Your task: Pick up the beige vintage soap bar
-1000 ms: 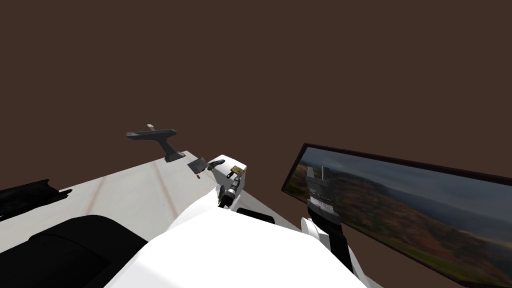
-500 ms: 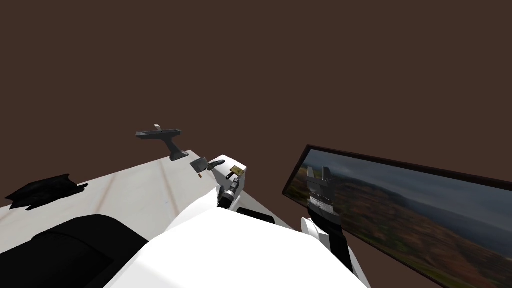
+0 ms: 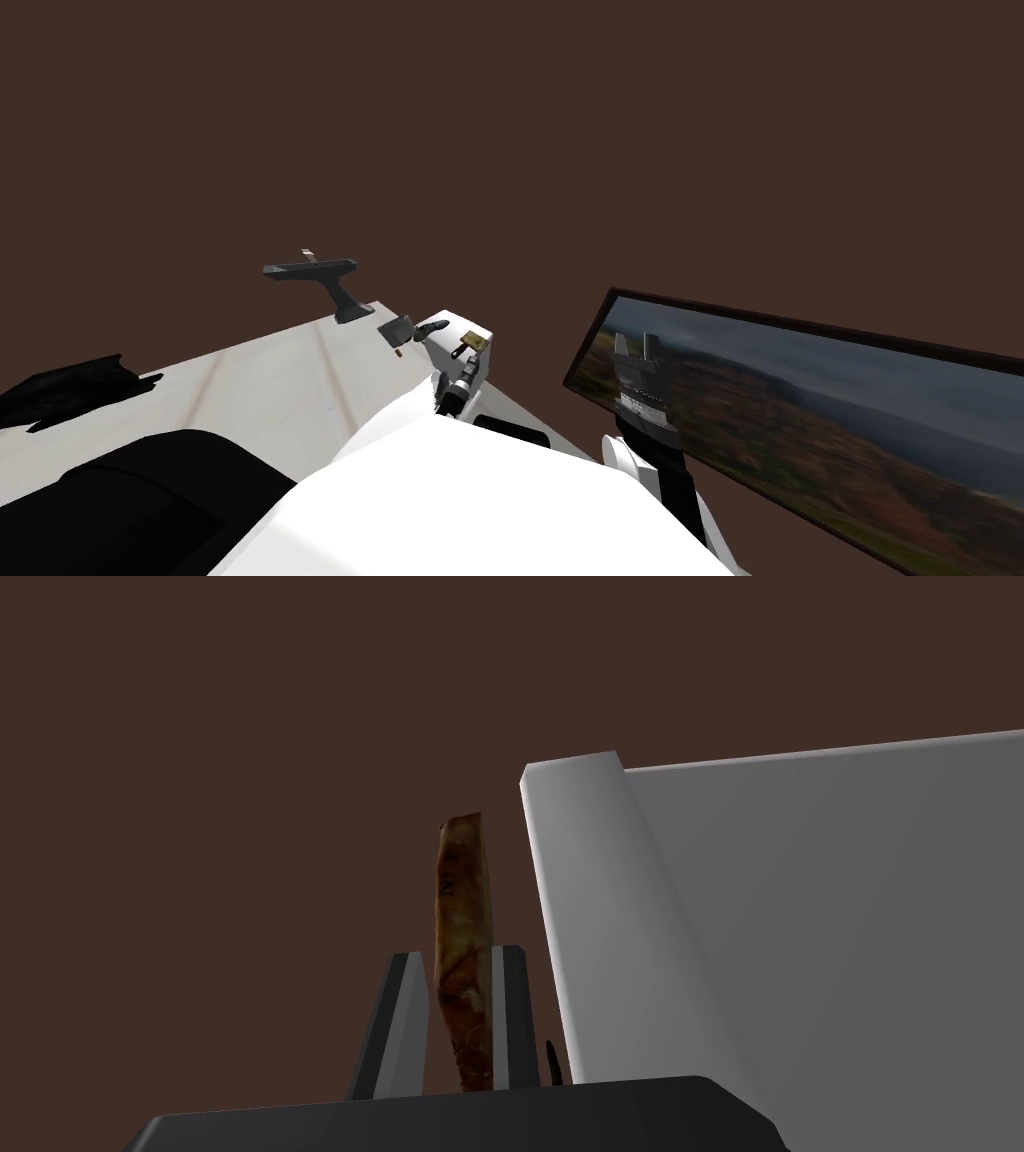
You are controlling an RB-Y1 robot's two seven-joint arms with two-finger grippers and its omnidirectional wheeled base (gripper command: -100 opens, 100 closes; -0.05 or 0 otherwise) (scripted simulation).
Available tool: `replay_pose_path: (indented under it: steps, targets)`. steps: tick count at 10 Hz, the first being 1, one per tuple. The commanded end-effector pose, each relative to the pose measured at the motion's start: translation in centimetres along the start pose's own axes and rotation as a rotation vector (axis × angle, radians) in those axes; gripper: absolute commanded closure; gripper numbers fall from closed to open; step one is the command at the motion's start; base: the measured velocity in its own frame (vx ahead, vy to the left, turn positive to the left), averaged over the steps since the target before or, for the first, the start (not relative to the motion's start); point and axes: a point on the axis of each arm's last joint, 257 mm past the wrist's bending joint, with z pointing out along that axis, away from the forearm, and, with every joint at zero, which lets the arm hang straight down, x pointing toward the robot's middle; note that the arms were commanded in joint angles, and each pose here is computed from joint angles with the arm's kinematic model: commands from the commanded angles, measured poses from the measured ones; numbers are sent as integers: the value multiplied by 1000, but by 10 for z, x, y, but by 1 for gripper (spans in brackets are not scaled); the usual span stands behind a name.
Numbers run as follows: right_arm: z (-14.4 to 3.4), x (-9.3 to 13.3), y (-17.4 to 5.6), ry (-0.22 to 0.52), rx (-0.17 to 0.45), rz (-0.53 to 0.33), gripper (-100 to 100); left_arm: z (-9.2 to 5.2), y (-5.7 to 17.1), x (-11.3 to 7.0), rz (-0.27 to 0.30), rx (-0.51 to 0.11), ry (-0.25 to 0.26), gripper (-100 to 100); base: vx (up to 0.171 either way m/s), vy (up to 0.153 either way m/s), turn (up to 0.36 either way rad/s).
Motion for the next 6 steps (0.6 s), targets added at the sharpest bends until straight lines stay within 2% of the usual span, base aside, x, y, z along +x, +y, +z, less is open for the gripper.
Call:
replay_pose_path:
  steps: [1, 4, 5, 6]
  targets:
    - [0, 0, 0, 0, 0, 0, 0, 10, -5, -3, 2, 9, -19, 100, -108, 55, -200]
    - [0, 0, 0, 0, 0, 0, 0, 25, 0, -5, -6, -3, -59, 100, -124, 61, -132]
    - [0, 0, 0, 0, 0, 0, 0, 22, -1, -4, -4, 1, -50, 100, -66, 35, -40]
    - [0, 0, 0, 0, 0, 0, 0, 22, 0, -4, -4, -1, -51, 0, -12, 6, 6]
